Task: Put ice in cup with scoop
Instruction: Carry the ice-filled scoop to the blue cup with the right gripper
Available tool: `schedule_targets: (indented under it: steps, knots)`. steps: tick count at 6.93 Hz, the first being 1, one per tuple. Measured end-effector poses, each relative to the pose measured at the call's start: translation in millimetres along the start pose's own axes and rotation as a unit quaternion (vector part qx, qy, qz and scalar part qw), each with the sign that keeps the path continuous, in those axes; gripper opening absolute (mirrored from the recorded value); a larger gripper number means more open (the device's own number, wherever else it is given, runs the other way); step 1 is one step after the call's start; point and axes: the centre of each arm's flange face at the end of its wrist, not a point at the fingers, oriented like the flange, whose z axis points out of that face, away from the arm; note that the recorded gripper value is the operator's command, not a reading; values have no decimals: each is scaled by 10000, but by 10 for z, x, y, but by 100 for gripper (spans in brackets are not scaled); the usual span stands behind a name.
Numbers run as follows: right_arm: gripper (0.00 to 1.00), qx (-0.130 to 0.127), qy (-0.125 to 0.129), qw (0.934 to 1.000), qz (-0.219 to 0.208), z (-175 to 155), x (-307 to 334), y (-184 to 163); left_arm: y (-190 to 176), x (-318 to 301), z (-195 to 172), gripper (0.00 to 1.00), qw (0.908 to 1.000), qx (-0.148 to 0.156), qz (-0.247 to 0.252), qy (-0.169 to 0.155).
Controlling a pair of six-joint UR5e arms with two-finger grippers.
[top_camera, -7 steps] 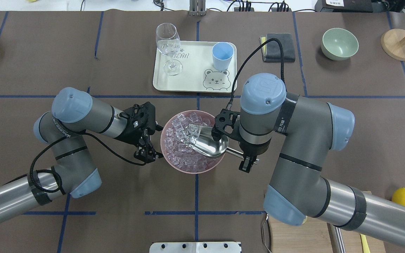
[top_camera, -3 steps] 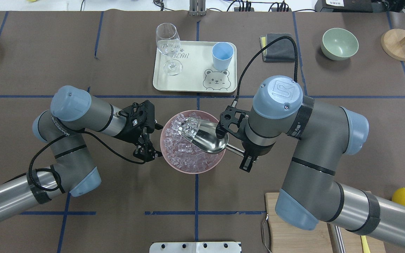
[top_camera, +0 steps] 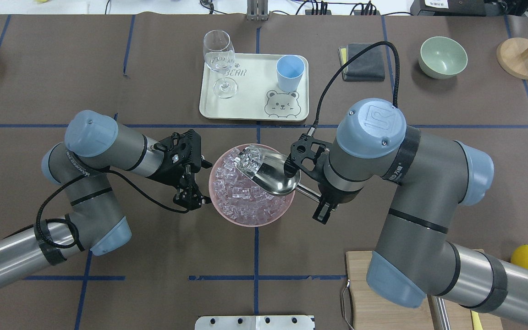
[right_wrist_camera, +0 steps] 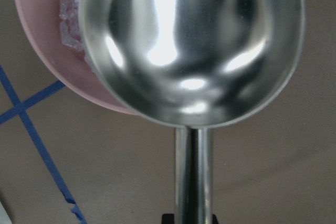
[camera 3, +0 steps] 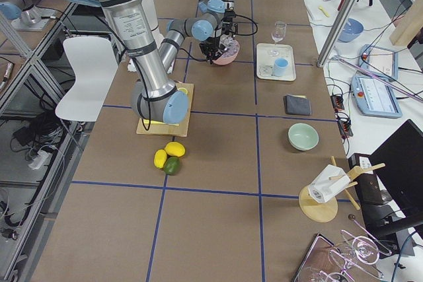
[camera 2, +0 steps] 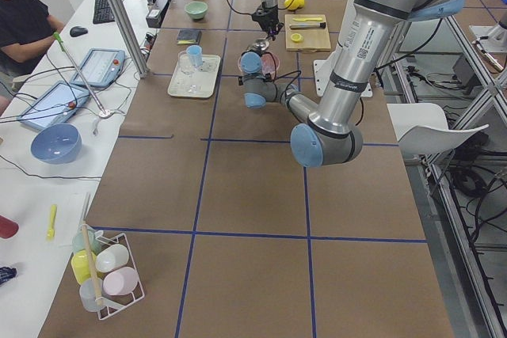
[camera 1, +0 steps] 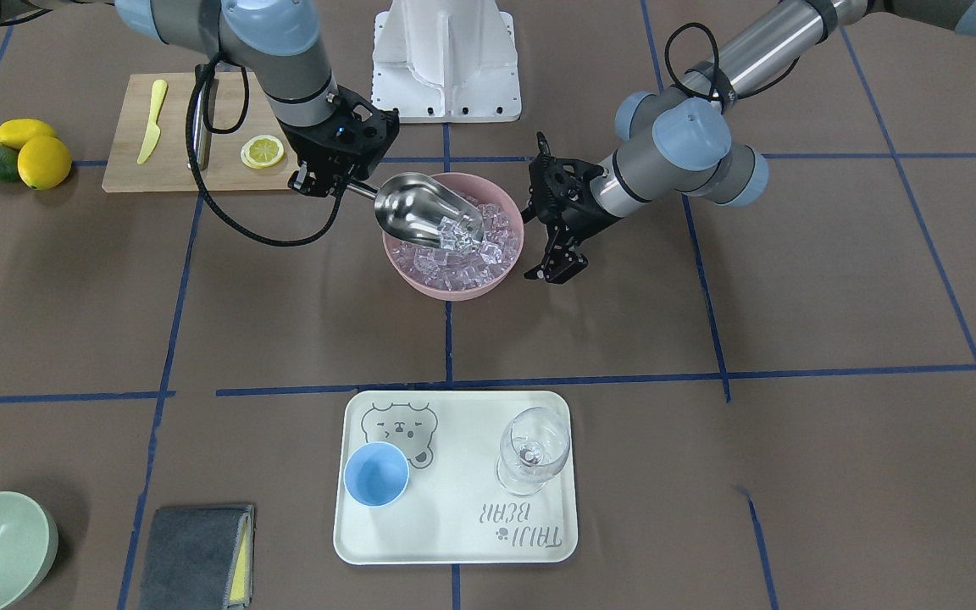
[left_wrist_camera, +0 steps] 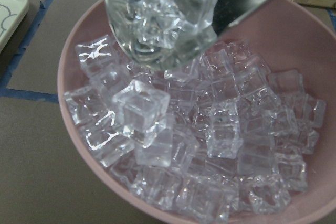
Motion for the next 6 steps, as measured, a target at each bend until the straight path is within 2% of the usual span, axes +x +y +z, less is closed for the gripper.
schedule_targets:
  steps: [1, 2, 4, 6]
  knots:
    - [0, -99, 23, 9995, 308, -59, 27, 10, 5, -8, -11, 100, 10000, 0, -3, -7]
    - [0, -323, 64, 9973, 664, -179, 121, 7, 9, -13, -18, 100, 10000, 0, -4, -12]
    - [0, -654, 19, 9881, 1394, -568, 493, -54, 19, -28, -33, 100, 10000, 0, -8, -27]
    - [0, -776, -7, 9767, 2002, -809, 1064, -268, 23, -45, -49, 100, 10000, 5, -11, -44]
